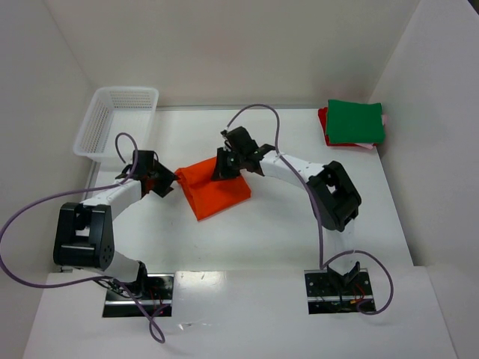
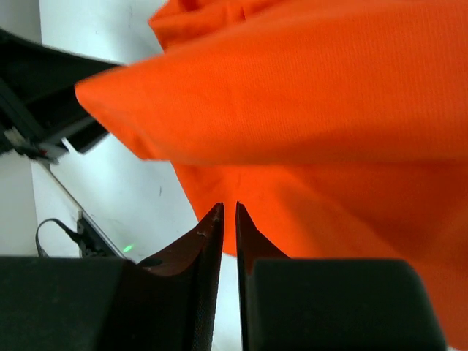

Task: Fold and stack the t-shirts
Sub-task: Fold the long partially folded tshirt into a neat square

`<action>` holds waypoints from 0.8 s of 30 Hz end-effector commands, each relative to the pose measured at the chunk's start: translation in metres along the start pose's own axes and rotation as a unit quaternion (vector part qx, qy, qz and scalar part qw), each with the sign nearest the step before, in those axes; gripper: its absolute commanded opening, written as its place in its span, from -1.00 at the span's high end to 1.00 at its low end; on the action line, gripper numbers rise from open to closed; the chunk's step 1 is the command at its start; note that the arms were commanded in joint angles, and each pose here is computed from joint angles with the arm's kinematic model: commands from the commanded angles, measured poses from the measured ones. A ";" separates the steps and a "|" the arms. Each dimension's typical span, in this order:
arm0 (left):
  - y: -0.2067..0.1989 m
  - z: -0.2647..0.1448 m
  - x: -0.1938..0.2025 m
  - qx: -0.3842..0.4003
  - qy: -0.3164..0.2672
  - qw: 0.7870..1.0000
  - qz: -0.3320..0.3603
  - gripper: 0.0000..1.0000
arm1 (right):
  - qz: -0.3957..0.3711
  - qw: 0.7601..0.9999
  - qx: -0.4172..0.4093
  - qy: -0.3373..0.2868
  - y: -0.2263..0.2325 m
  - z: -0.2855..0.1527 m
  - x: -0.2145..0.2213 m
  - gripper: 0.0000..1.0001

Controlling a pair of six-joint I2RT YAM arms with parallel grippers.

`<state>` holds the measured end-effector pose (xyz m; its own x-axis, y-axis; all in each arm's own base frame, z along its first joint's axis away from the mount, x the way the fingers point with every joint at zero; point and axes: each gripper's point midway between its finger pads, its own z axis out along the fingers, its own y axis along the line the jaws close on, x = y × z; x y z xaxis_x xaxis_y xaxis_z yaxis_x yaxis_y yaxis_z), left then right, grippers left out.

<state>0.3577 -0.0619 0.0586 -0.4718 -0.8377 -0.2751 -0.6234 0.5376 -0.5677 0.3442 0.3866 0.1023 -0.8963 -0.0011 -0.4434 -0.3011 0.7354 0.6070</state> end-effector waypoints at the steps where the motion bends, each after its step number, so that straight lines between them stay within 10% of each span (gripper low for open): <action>1: -0.030 -0.010 -0.004 0.062 0.010 0.998 0.029 -0.13 | -0.021 0.999 -0.016 -0.026 0.018 0.007 -0.025 0.66; 24: -0.009 0.004 0.045 0.055 0.141 0.989 0.002 -0.11 | -0.046 0.998 -0.017 -0.032 0.040 0.050 -0.047 0.64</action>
<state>0.3476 -0.0978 0.0432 -0.6271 -0.7711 -0.1106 -0.5583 0.5439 -0.6264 0.3789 0.4423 0.0980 -0.8754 -0.0242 -0.4828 -0.3534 0.7135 0.6051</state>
